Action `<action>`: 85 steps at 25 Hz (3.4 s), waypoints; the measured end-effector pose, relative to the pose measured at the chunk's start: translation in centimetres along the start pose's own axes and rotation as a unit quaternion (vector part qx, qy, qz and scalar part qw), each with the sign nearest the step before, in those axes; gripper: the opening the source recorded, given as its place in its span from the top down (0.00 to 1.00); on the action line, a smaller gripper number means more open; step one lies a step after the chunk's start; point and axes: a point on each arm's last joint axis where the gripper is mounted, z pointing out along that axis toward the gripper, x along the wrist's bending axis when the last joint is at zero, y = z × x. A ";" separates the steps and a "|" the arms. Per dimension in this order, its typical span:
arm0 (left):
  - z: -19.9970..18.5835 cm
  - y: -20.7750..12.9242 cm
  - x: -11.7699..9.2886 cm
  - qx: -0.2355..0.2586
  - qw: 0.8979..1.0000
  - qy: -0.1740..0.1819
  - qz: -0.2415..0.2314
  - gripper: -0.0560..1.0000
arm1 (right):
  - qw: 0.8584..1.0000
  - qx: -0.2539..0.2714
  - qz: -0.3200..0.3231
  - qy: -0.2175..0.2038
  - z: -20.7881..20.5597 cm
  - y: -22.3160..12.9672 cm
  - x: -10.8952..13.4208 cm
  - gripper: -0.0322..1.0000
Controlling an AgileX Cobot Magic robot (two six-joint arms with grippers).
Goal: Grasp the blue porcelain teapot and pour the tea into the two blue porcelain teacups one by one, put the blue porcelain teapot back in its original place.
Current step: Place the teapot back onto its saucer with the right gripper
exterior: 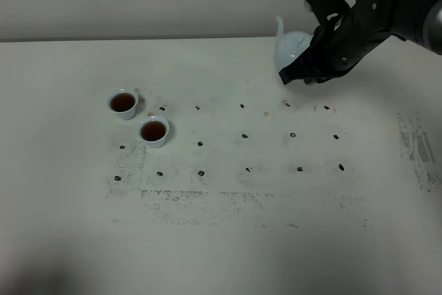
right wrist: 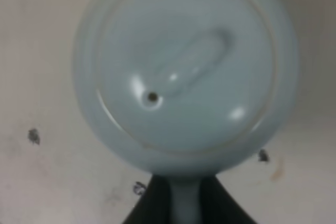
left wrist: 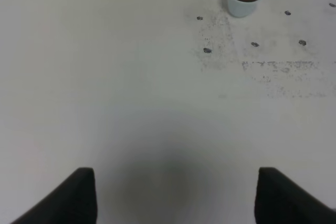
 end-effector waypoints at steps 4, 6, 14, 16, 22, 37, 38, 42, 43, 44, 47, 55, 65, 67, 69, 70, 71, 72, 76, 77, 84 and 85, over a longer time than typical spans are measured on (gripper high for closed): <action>0.0 0.0 0.0 0.000 1.000 0.000 0.000 0.37 | 1.000 0.016 0.015 0.014 1.8 -0.5 0.1 0.93; 0.0 0.0 0.0 0.000 1.000 0.000 0.000 0.37 | 0.999 0.022 0.018 0.017 2.4 -0.7 0.1 0.93; 0.0 0.0 0.0 0.000 1.000 0.000 0.000 0.37 | 0.999 0.033 0.026 0.023 3.4 -1.0 0.1 0.93; 0.0 0.0 0.0 0.000 1.000 0.000 0.000 0.37 | 0.999 0.038 0.028 0.026 3.7 -1.2 0.1 0.93; 0.0 0.0 0.0 0.000 1.000 0.000 0.000 0.37 | 0.998 0.051 0.029 0.028 4.6 -1.6 0.1 0.93; 0.0 0.0 0.0 0.000 1.000 0.000 0.000 0.37 | 0.999 0.050 0.014 0.011 5.4 -1.7 -0.3 0.93; 0.0 0.0 0.0 0.000 1.000 0.000 0.000 0.37 | 0.999 0.049 0.014 0.010 5.5 -1.8 -0.3 0.93; 0.0 0.0 0.0 0.000 1.000 0.000 0.000 0.37 | 0.999 0.039 0.014 0.007 5.6 -1.6 -0.4 0.93; 0.0 0.0 0.0 0.000 1.000 0.000 0.000 0.37 | 0.999 0.039 0.014 0.007 5.6 -1.6 -0.4 0.93; 0.0 0.0 0.0 0.000 1.000 0.000 0.000 0.37 | 0.999 0.039 0.013 0.007 5.6 -1.6 -0.4 0.93; 0.0 0.0 0.0 0.000 1.000 0.000 0.000 0.37 | 0.999 0.039 0.011 0.004 5.6 -1.6 -0.4 0.93; 0.0 0.0 0.0 0.000 1.000 0.000 0.000 0.37 | 0.999 0.040 0.011 -0.002 5.5 -1.6 -0.6 0.93; 0.0 0.0 0.0 0.000 1.000 0.000 0.000 0.37 | 0.999 0.047 0.014 -0.004 6.1 -1.9 -0.7 0.93; 0.0 0.0 0.0 0.000 1.000 0.000 0.000 0.37 | 0.999 0.047 0.013 -0.004 6.1 -1.9 -0.7 0.93; 0.0 0.0 0.0 0.000 1.000 0.000 0.000 0.37 | 0.999 0.047 0.014 -0.004 6.1 -1.9 -0.7 0.93; 0.0 0.0 0.0 0.000 1.000 0.000 0.000 0.37 | 0.999 0.047 0.014 -0.004 6.1 -1.9 -0.7 0.93; 0.0 0.0 0.0 0.000 1.000 0.000 0.000 0.37 | 0.999 0.047 0.014 -0.004 6.1 -1.9 -0.7 0.93; 0.0 0.0 0.0 0.000 1.000 0.000 0.000 0.37 | 0.999 0.047 0.014 -0.004 6.1 -1.9 -0.7 0.93; 0.0 0.0 0.0 0.000 1.000 0.000 0.000 0.37 | 0.999 0.047 0.014 -0.004 6.1 -1.9 -0.7 0.93; 0.0 0.0 0.0 0.000 1.000 0.000 0.000 0.37 | 0.999 0.047 0.014 -0.004 6.1 -1.9 -0.7 0.93; 0.0 0.0 0.0 0.000 1.000 0.000 0.000 0.37 | 0.999 0.044 0.013 -0.005 6.1 -1.8 -0.7 0.88; 0.0 0.0 0.0 0.000 1.000 0.000 0.000 0.37 | 0.999 0.043 0.013 -0.005 6.1 -1.8 -0.7 0.86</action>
